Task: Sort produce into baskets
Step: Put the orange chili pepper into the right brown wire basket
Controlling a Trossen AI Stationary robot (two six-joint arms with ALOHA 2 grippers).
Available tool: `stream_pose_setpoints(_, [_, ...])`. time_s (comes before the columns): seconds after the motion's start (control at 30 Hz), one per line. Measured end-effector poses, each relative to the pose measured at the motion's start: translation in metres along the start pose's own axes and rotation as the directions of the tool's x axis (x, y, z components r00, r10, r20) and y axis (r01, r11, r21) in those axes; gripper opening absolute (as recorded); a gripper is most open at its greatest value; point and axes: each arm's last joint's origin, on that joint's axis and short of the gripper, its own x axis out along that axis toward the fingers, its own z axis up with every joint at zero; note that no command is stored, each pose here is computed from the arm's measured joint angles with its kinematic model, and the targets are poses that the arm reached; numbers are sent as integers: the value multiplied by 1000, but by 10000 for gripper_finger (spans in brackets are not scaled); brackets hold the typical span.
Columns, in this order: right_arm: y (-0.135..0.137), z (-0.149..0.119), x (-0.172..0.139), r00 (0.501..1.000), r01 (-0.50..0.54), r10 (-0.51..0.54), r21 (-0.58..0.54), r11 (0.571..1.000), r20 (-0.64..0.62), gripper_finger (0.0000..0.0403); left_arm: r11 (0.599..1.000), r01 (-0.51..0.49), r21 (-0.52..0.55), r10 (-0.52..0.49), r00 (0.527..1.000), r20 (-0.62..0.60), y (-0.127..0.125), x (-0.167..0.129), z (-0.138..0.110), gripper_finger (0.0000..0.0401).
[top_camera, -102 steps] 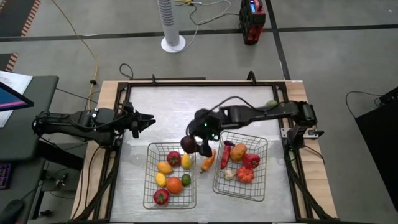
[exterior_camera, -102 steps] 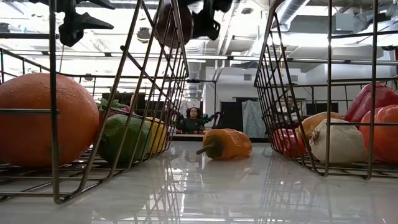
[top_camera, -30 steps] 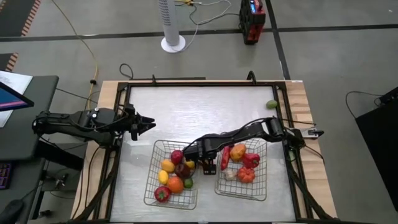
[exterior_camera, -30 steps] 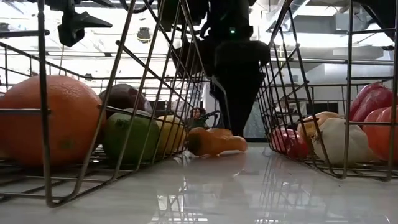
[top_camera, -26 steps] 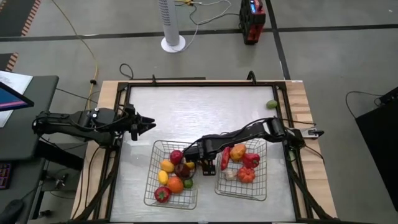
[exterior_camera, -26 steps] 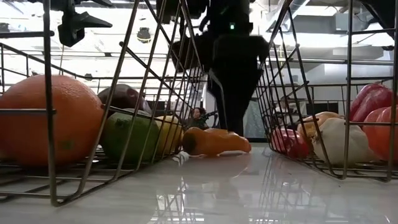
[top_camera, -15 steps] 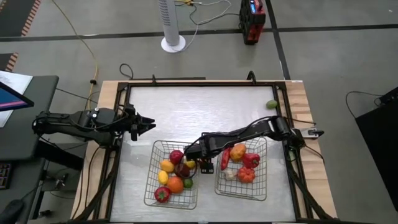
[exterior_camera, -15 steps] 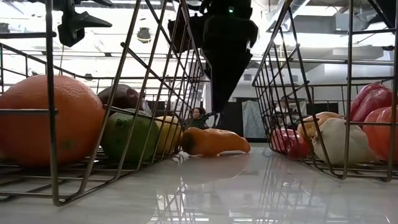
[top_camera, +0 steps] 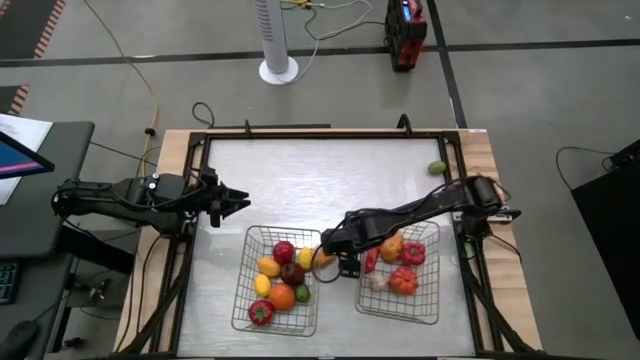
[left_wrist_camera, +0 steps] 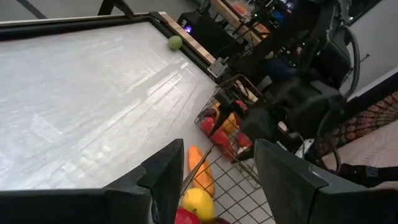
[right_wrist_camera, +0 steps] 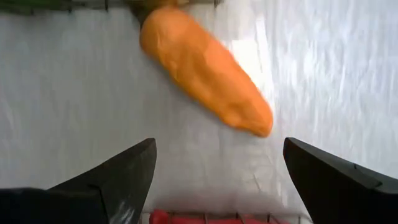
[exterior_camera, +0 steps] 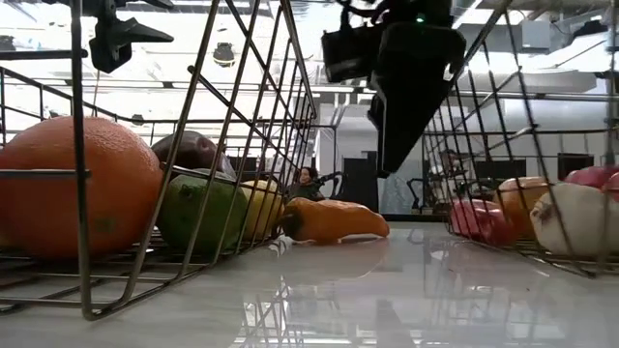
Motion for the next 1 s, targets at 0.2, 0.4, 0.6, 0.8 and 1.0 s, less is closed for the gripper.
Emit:
stream_pose_setpoints(0.2, [-11, -22, -6, 1000, -10, 10, 17, 1000, 2, 377, 1000, 0, -3, 0, 1000, 0, 0, 0, 0, 183])
stream_pose_setpoints(0.4, [-21, -11, -20, 998, -25, 23, 28, 999, 64, 377, 1000, -1, -6, 1, 1000, 3, 0, 0, 0, 183])
stream_pose_setpoints(0.6, [-23, 2, -24, 986, -34, 43, -60, 998, 160, 377, 1000, 1, -8, -1, 1000, 7, 0, 0, 0, 183])
stream_pose_setpoints(0.8, [-23, 10, -8, 982, -40, 60, -115, 993, 179, 377, 1000, -13, -10, 13, 1000, 20, 0, 0, 1, 183])
stream_pose_setpoints(1.0, [-17, 17, 26, 992, -63, 76, -128, 990, 100, 376, 1000, -16, -9, 16, 999, 28, 0, 0, 1, 183])
